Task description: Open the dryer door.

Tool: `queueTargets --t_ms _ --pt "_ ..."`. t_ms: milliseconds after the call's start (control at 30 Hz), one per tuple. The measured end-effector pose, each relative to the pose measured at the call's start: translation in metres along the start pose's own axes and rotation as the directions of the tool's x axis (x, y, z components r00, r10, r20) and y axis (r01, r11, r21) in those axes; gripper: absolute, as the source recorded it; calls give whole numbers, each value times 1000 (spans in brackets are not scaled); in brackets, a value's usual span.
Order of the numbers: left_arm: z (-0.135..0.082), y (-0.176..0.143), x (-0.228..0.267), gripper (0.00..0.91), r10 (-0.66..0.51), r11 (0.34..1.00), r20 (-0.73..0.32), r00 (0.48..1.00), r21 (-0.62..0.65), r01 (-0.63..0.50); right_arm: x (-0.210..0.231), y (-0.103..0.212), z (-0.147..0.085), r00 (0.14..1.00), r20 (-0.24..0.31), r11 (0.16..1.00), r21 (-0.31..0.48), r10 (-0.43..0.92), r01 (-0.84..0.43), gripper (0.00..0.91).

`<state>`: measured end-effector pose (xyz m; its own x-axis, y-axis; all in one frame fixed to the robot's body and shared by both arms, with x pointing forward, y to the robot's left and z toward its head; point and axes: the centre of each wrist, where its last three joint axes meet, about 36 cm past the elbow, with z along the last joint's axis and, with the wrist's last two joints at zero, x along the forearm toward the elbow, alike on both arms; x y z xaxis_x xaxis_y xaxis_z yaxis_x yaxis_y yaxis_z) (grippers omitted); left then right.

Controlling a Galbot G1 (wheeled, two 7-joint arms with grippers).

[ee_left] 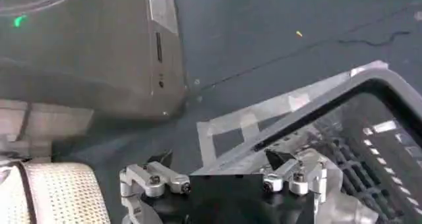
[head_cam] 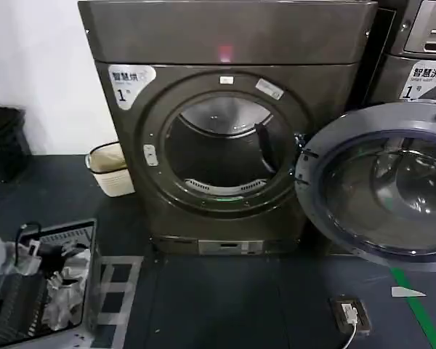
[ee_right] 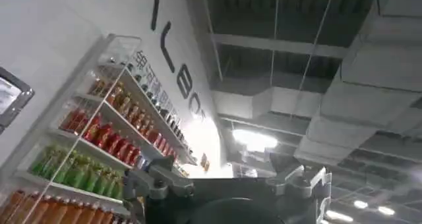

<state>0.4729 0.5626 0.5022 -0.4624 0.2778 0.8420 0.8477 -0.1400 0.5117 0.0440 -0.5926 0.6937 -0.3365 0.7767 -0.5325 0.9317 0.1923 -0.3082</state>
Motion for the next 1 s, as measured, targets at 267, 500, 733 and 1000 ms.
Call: queueTargets --t_ms 267,500,733,1000 --pt "17 1 0 907 22 1000 -54 998 4 -22 1 0 0 1000 -2 1000 7 -4 4 907" --pt "29 -1 10 907 88 996 -98 991 -21 -91 2 -2 -1 1000 -3 1000 12 -4 4 907" --pt "31 -1 15 907 97 994 -103 990 -38 -101 2 -3 -1 1000 -2 1000 15 -4 4 907" --pt "32 -1 16 907 101 993 -100 990 -47 -106 3 -8 -2 1000 1 1000 22 0 0 907"
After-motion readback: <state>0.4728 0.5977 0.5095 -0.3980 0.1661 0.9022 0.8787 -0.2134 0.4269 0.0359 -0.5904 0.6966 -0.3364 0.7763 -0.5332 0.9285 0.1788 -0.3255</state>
